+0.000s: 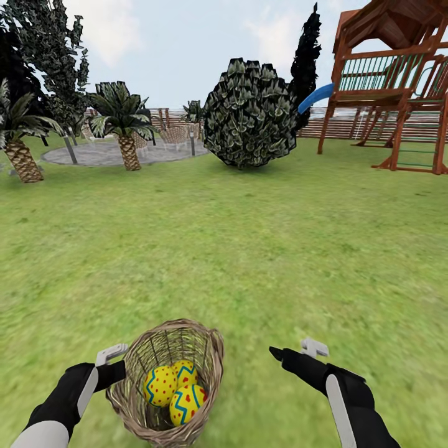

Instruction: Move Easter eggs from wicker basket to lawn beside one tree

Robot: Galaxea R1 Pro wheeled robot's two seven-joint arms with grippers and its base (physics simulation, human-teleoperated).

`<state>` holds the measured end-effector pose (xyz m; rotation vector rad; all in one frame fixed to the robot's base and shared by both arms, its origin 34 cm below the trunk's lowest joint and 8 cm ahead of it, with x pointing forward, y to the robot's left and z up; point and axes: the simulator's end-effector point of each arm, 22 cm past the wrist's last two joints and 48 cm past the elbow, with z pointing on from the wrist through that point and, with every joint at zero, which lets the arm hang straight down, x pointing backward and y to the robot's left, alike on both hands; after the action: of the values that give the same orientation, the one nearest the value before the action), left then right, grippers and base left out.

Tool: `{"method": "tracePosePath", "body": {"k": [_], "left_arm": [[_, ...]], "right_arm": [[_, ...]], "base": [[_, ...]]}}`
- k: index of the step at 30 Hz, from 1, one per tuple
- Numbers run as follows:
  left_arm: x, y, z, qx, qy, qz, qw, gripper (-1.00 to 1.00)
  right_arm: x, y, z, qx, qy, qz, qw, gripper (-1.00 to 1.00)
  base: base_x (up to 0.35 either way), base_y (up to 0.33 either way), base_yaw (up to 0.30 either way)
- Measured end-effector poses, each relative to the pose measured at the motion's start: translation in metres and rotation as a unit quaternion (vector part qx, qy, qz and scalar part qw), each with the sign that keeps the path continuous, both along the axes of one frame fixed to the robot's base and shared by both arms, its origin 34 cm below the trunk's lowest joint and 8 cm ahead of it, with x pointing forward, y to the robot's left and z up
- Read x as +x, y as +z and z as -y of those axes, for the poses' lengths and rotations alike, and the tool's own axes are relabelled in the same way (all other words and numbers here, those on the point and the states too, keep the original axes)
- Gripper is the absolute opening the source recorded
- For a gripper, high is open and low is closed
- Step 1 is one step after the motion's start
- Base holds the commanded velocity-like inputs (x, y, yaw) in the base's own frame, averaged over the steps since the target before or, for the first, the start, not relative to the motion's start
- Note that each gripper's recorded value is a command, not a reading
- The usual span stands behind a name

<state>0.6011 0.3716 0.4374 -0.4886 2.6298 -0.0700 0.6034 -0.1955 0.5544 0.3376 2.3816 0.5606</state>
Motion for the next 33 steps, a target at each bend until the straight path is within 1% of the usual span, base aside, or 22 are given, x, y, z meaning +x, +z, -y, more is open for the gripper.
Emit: {"method": "tracePosePath", "body": {"k": [7,33], "left_arm": [[0.002,0.014,0.0,0.0,0.0,0.0,1.0,-1.0],[0.011,0.067,0.0,0.0,0.0,-0.001,1.0,-1.0]], "right_arm": [[0.006,0.017,0.002,-0.001,-0.004,0.01,0.9999,1.0],[0.014,0.069,0.003,-0.003,-0.006,0.009,0.9999,1.0]], "base": [[0.0,0.0,0.0],[0.0,0.0,0.0]]}}
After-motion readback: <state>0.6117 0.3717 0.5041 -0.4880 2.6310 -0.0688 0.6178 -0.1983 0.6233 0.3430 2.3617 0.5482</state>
